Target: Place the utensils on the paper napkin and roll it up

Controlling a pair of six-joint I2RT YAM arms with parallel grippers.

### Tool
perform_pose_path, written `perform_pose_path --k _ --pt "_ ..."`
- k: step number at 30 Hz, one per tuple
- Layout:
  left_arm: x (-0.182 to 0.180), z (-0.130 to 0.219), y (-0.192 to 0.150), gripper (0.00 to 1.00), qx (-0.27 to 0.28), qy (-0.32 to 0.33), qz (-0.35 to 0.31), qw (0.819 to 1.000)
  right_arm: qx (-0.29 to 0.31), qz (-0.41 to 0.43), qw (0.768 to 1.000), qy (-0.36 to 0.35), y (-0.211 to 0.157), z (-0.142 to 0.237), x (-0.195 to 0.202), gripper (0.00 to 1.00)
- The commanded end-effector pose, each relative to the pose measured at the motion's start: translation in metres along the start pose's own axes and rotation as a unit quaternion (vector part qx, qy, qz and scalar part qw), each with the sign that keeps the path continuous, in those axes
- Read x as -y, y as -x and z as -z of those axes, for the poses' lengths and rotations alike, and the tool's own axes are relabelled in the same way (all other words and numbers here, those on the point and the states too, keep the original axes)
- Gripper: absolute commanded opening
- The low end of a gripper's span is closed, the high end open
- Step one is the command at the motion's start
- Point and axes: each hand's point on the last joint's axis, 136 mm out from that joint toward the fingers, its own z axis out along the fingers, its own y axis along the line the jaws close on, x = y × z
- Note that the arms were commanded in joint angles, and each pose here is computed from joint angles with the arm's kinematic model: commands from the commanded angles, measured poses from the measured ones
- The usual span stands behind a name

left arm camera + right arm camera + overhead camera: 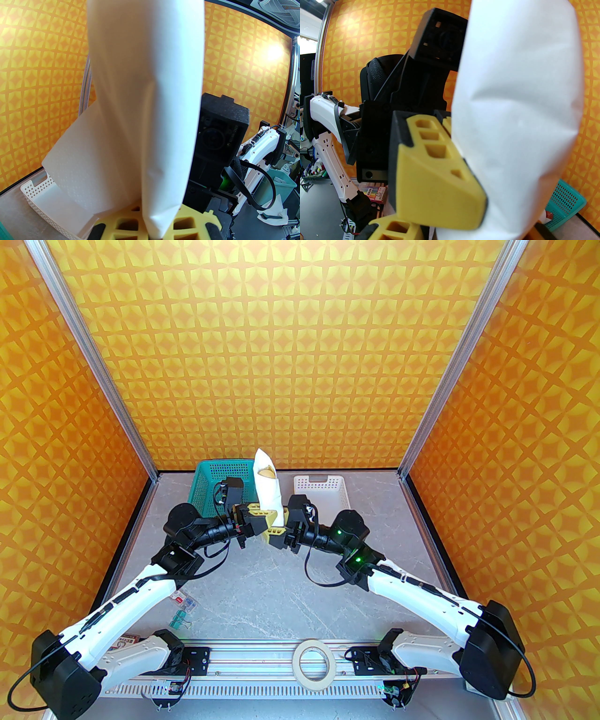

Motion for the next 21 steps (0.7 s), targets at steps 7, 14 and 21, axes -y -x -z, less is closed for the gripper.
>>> perform_pose_path --k 7,14,21 --pt "0.008 -0.006 0.002 0.0 -0.013 -0.027 0.0 1.0 0.025 0.001 0.998 0.066 0.025 -0.005 -0.019 0.27" --pt "0.006 -0.007 -0.006 0.0 -0.026 -0.028 0.01 0.999 0.027 -0.01 0.998 0.057 0.028 0.0 -0.014 0.17" --pt "0.0 -0.003 -0.007 0.06 -0.032 -0.019 0.024 0.999 0.012 -0.024 0.999 0.018 0.022 0.006 -0.001 0.11"
